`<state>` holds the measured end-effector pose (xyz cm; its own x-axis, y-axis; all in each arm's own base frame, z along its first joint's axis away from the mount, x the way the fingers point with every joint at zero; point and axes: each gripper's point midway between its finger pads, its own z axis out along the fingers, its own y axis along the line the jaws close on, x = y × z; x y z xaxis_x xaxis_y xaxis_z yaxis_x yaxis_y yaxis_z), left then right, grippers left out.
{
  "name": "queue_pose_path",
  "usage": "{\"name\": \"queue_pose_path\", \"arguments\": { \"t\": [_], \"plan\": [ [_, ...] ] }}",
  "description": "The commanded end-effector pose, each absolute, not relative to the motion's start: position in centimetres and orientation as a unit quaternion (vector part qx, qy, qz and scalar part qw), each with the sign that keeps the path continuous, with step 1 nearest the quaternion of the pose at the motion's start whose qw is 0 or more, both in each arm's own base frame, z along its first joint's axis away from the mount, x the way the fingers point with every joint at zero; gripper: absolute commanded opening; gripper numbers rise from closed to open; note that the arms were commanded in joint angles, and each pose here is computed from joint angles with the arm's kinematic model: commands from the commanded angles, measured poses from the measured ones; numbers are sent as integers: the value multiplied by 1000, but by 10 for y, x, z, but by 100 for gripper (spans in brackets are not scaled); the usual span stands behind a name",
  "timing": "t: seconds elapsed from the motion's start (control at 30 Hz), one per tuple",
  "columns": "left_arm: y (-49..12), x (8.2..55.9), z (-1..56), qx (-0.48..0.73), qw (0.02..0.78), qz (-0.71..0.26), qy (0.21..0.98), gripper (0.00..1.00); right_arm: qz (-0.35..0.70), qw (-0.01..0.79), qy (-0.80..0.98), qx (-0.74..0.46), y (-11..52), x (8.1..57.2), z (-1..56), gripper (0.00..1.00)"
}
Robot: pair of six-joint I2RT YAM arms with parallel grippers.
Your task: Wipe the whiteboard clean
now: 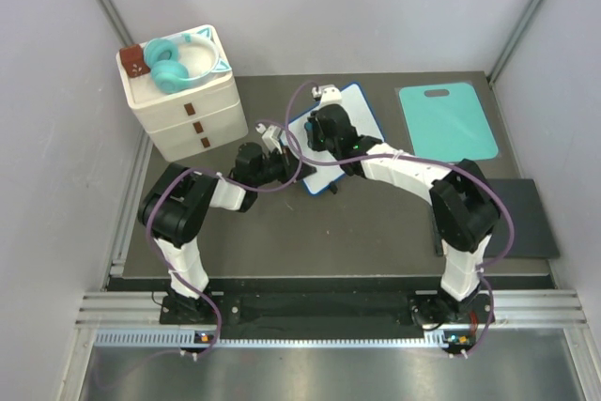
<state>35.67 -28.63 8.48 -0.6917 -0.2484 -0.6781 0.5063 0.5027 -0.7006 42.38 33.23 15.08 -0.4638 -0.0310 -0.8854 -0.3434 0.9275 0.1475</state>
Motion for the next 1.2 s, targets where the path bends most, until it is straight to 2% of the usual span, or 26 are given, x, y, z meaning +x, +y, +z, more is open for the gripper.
{"name": "queue_pose_path", "arguments": {
  "t": [0.0, 0.27, 0.63, 0.93, 1.17],
  "plan": [
    [-301, 300, 51, 240, 339, -475, 776, 0, 249, 400, 859, -199, 415, 362, 90, 0],
    [-299, 299, 50, 245, 337, -467, 780, 0, 244, 403, 855, -216, 419, 362, 94, 0],
    [-299, 301, 43, 244, 326, -463, 787, 0, 160, 383, 848, -331, 406, 343, 68, 0],
    [-303, 298, 38, 249, 315, -465, 789, 0, 147, 374, 857, -322, 399, 327, 49, 0],
    [-300, 297, 42, 251, 326, -452, 791, 0, 75, 358, 886, -284, 365, 336, 23, 0]
  ]
}}
